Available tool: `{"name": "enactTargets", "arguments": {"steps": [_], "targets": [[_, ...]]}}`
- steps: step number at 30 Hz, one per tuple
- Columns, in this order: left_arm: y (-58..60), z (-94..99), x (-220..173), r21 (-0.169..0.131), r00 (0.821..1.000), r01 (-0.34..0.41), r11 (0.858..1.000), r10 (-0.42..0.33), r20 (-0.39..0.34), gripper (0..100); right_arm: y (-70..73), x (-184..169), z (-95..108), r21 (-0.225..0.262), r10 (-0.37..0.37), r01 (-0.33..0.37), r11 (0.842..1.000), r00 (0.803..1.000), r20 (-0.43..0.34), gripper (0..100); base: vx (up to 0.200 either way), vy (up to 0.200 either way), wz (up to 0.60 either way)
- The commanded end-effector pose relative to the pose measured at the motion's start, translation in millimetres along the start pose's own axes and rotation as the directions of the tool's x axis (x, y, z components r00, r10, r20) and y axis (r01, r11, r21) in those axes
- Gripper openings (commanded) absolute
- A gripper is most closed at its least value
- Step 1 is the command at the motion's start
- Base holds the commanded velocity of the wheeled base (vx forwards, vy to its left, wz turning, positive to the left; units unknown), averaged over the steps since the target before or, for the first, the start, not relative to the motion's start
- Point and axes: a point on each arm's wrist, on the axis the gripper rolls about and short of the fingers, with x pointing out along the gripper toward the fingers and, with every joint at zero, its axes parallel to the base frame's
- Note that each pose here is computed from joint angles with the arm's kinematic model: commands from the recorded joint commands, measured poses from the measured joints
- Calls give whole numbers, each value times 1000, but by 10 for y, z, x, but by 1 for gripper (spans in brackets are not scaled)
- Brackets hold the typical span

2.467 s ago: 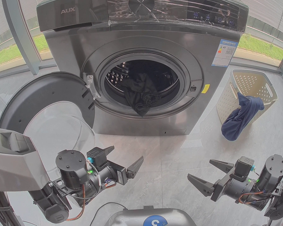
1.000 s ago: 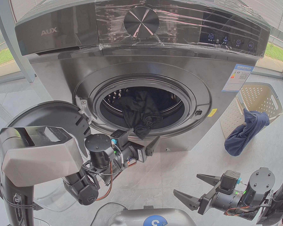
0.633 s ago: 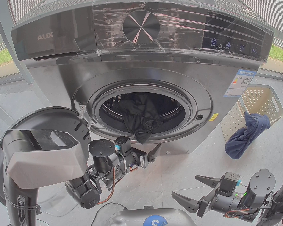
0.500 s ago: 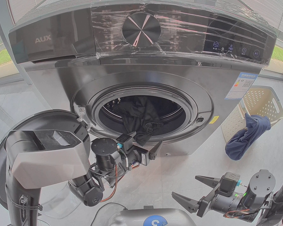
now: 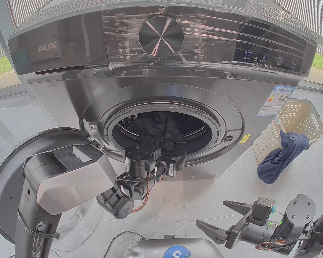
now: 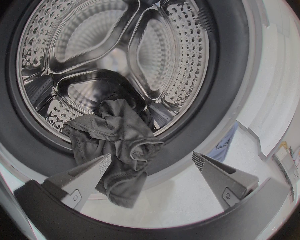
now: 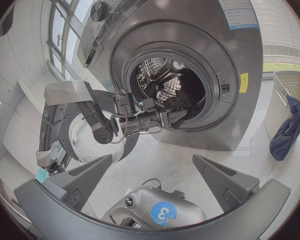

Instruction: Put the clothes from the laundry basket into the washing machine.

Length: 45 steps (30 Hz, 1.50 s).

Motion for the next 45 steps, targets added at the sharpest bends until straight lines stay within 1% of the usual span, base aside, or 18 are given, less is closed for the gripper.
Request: {"name": "enactTargets", "arguments": {"steps": [1,3,8,10,11,15,16,20,25,26,27,28,31,37,40,41,43,45], "targets": [[200,-164,328,2,997,-70,998,70,-32,100,3,-38,-30,-3,2,-2,1000,1000,-17,100,0,0,0],[254,-186,403,1,996,-84,996,84,-30,100,3,-38,-30,-3,2,-2,1000,1000,-17,100,0,0,0],[339,-211,440,4,991,-124,992,124,-41,100,1,-38,-31,1,-4,4,1000,1000,-16,100,0,0,0],[346,-205,445,2,991,-124,992,124,-40,100,-3,-36,-36,11,-17,18,1000,1000,-16,100,0,0,0],[346,-204,442,4,991,-126,992,126,-43,0,-2,-35,-39,11,-19,20,1000,1000,-17,100,0,0,0],[344,-190,459,2,991,-124,992,124,-40,0,0,-32,-46,12,-19,19,1000,1000,-20,100,0,0,0],[341,-156,484,-2,992,-123,992,123,-26,0,0,-32,-46,12,-19,19,1000,1000,-20,100,0,0,0],[344,-45,618,-35,992,-122,992,123,31,0,0,-30,-48,13,-19,20,1000,1000,-22,100,0,0,0],[342,162,755,-149,989,-109,983,123,84,0,3,-29,-51,13,-18,18,1000,1000,-22,100,0,0,0],[341,168,766,-155,989,-108,982,122,87,0,3,-29,-51,13,-18,18,1000,1000,-22,100,0,0,0],[346,201,816,-177,986,-107,978,127,109,0,3,-29,-51,13,-18,18,1000,1000,-22,100,0,0,0],[368,225,875,-187,982,-108,976,134,131,0,2,-27,-53,12,-19,19,1000,1000,-23,100,0,0,0],[448,257,1011,-196,968,-128,972,165,188,0,1,-16,-65,11,-20,20,1000,999,-28,100,0,0,0],[479,286,1165,-204,957,-122,971,170,237,0,-3,-14,-69,12,-23,23,1000,999,-30,100,0,0,0],[487,335,1213,-213,944,-127,969,183,273,0,-5,-14,-73,11,-24,25,1000,999,-34,100,0,0,0],[487,352,1210,-216,943,-128,968,186,276,0,-5,-14,-73,11,-24,25,1000,999,-34,100,0,0,0],[471,342,1178,-223,948,-130,966,187,257,0,-5,-12,-76,11,-25,25,1000,999,-36,100,0,0,0],[433,435,1080,-225,955,-129,966,182,235,0,-6,-10,-78,10,-25,26,1000,999,-37,100,0,0,0]]}}
